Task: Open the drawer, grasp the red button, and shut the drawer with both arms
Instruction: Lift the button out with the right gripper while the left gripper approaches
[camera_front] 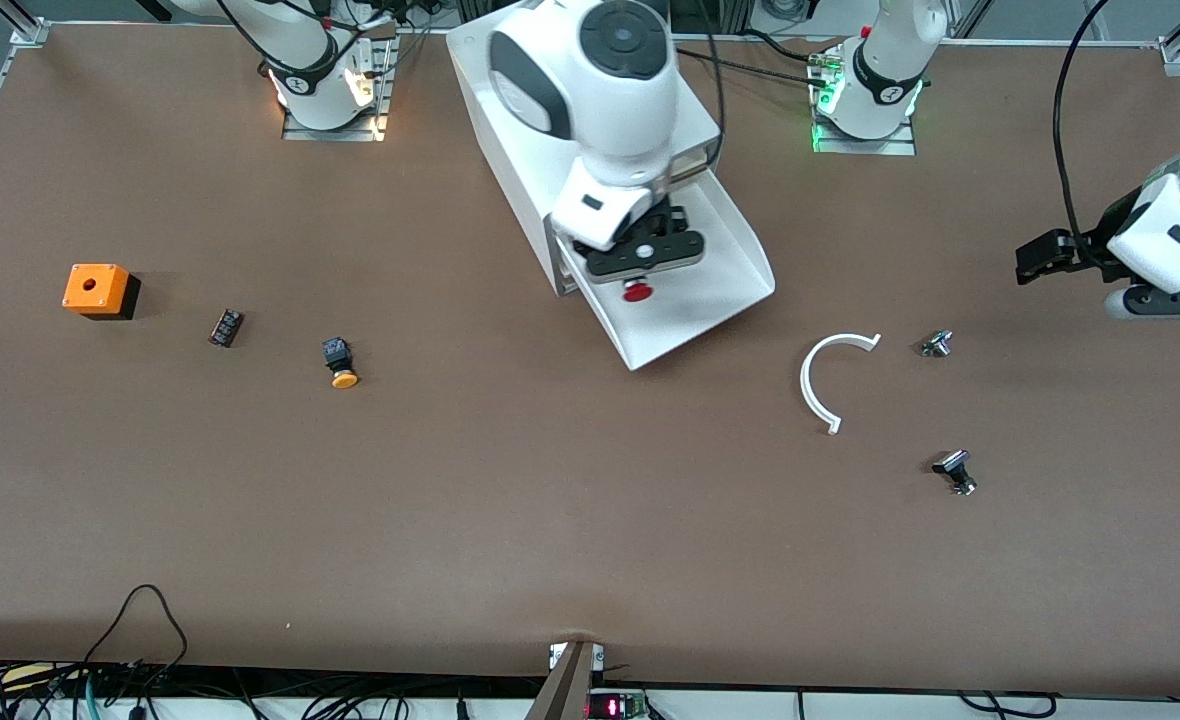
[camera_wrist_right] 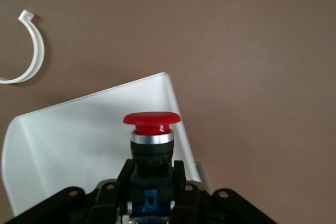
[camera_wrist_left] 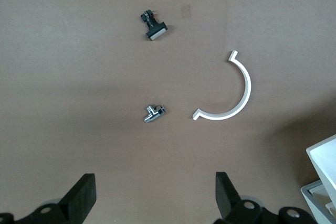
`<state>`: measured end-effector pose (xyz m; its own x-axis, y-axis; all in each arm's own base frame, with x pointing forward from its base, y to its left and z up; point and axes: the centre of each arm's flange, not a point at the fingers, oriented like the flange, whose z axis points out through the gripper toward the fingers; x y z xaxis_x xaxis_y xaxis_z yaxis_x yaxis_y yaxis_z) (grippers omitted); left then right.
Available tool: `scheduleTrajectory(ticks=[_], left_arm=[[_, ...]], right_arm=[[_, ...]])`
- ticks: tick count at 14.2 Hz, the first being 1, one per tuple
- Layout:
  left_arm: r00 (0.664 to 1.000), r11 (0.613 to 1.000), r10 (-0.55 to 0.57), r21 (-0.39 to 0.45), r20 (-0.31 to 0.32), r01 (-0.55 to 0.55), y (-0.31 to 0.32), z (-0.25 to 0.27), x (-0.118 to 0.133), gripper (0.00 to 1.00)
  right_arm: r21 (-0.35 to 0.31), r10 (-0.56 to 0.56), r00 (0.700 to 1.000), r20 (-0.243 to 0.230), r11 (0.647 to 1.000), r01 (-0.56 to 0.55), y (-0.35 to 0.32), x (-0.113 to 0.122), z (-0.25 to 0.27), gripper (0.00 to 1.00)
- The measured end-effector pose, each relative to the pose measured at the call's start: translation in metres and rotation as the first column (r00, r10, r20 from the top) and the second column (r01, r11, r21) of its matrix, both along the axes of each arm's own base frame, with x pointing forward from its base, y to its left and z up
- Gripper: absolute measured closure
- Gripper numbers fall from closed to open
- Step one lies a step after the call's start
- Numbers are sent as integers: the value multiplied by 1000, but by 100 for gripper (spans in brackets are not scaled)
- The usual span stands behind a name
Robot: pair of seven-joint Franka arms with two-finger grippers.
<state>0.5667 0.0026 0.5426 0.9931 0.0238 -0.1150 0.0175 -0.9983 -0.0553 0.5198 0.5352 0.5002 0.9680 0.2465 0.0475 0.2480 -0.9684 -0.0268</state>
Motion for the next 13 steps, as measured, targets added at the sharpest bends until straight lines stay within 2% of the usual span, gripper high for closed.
scheduleTrajectory(ticks=[2, 5, 10, 13], left_arm=[[999, 999, 35, 4, -10, -35, -10, -10, 4, 0], [996, 996, 92, -15, 3, -92, -33, -28, 16, 0], [969, 969, 244, -41, 26, -243, -74, -67, 30, 0], [939, 940, 341, -47, 44, -339, -106, -91, 28, 0]], right_arm=[[-20, 48, 999, -15, 999, -48, -52, 35, 17, 67], [-67, 96, 994, -49, 993, -99, -117, 77, 13, 67], [-140, 193, 974, -115, 968, -208, -205, 131, -33, 67], [-130, 250, 962, -111, 956, -264, -263, 161, -65, 67]])
